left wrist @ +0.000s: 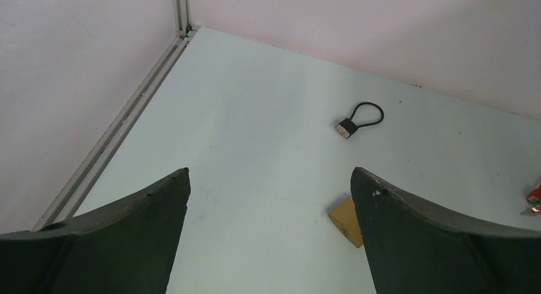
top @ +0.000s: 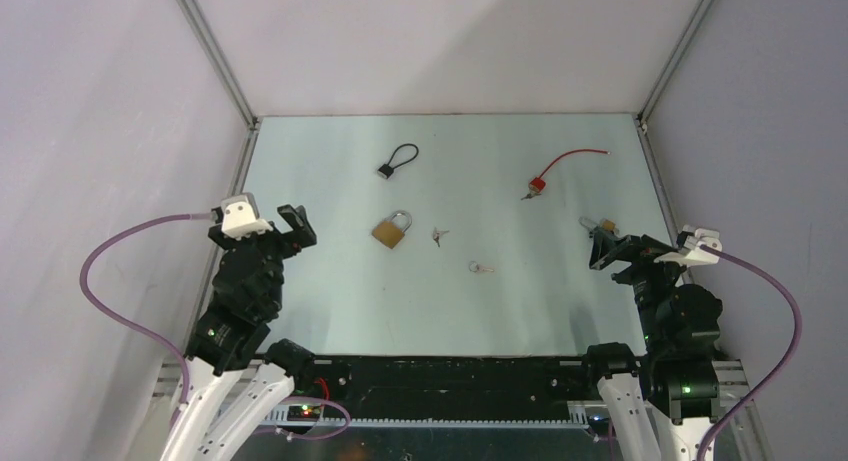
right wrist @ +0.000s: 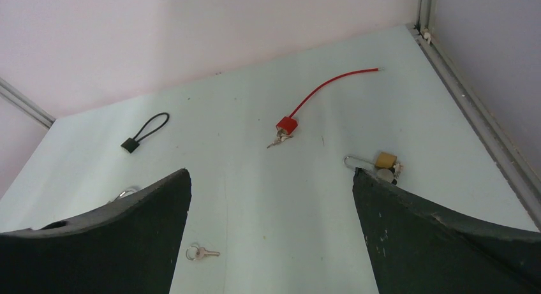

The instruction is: Unlock with the key

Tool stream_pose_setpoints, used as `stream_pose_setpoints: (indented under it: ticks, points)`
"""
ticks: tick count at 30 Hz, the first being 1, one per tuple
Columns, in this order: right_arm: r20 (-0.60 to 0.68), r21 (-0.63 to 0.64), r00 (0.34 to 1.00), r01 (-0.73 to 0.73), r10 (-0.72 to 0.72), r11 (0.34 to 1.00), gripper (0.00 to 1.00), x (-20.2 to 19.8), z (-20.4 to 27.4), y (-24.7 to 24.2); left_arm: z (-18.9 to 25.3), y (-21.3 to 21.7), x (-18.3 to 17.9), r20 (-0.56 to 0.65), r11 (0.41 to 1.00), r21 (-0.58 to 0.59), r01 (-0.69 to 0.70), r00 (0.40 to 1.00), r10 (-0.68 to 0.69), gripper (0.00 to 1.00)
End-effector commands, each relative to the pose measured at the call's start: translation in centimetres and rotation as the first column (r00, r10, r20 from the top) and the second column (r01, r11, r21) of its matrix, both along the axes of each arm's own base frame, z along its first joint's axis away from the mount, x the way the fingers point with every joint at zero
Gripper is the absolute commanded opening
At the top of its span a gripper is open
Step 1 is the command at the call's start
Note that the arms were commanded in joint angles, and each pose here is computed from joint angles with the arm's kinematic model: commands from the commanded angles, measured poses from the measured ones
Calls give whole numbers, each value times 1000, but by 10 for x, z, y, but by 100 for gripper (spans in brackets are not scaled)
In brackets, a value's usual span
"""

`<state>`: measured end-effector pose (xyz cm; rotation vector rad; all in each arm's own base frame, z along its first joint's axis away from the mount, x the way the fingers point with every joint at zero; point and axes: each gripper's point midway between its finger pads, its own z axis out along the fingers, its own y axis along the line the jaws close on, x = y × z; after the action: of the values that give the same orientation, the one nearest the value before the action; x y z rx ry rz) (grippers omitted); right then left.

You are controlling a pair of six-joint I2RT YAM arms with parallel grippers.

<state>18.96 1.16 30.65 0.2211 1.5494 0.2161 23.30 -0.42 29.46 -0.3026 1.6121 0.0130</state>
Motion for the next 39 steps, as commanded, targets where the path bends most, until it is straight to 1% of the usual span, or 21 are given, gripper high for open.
stream_pose_setpoints:
  ticks: [1,9,13,17,20,23,24,28,31,32,33,34,35,36,37,38,39]
  points:
    - [-4,13,1000,11,-11,1000,100,1,0,-1,-1,-6,4,1,1000,-24,17,1000,-17,100]
    - [-20,36,999,31,-31,999,100,1,-3,-4,-1,-8,6,-10,1000,-3,28,1000,-28,100]
    - [-50,56,998,38,-35,998,100,5,-10,-4,-4,-13,8,-19,999,-1,54,998,-54,100]
    - [-101,74,995,-7,14,997,100,12,-19,6,-15,-25,17,-66,996,-11,90,994,-90,100]
    - [-165,121,986,3,18,993,100,23,-32,10,-25,-38,24,-112,991,-26,133,984,-135,100]
    - [-246,160,969,24,16,987,99,33,-49,12,-40,-54,34,-187,984,-51,172,966,-178,100]
    - [-281,183,960,34,19,983,99,38,-56,14,-41,-60,36,-203,979,-61,195,958,-203,100]
    - [-341,272,940,87,12,958,99,48,-70,17,-64,-79,45,-335,968,-91,234,908,-251,100]
    - [-339,274,941,125,-26,953,100,54,-76,11,-90,-95,52,-450,959,-114,258,848,-282,100]
    - [-344,277,938,141,-40,950,99,55,-81,9,-92,-97,54,-468,959,-118,260,837,-284,100]
    - [-321,282,946,138,-42,949,99,58,-78,8,-103,-101,57,-507,959,-124,253,815,-281,100]
    - [-326,285,945,124,-26,951,100,60,-85,10,-111,-103,60,-540,962,-124,245,796,-273,100]
    - [-302,280,953,103,-14,954,99,65,-83,11,-112,-106,62,-552,960,-138,244,786,-279,100]
    - [-309,279,951,73,17,957,100,66,-91,16,-124,-110,65,-587,959,-136,247,760,-279,100]
    - [-300,275,954,67,19,959,99,71,-91,16,-124,-115,66,-598,953,-147,264,744,-298,100]
    - [-312,275,950,85,6,958,98,73,-98,14,-135,-118,68,-636,951,-139,276,712,-299,100]
    - [-312,288,950,113,-18,951,95,78,-100,10,-134,-123,70,-647,945,-146,294,694,-316,100]
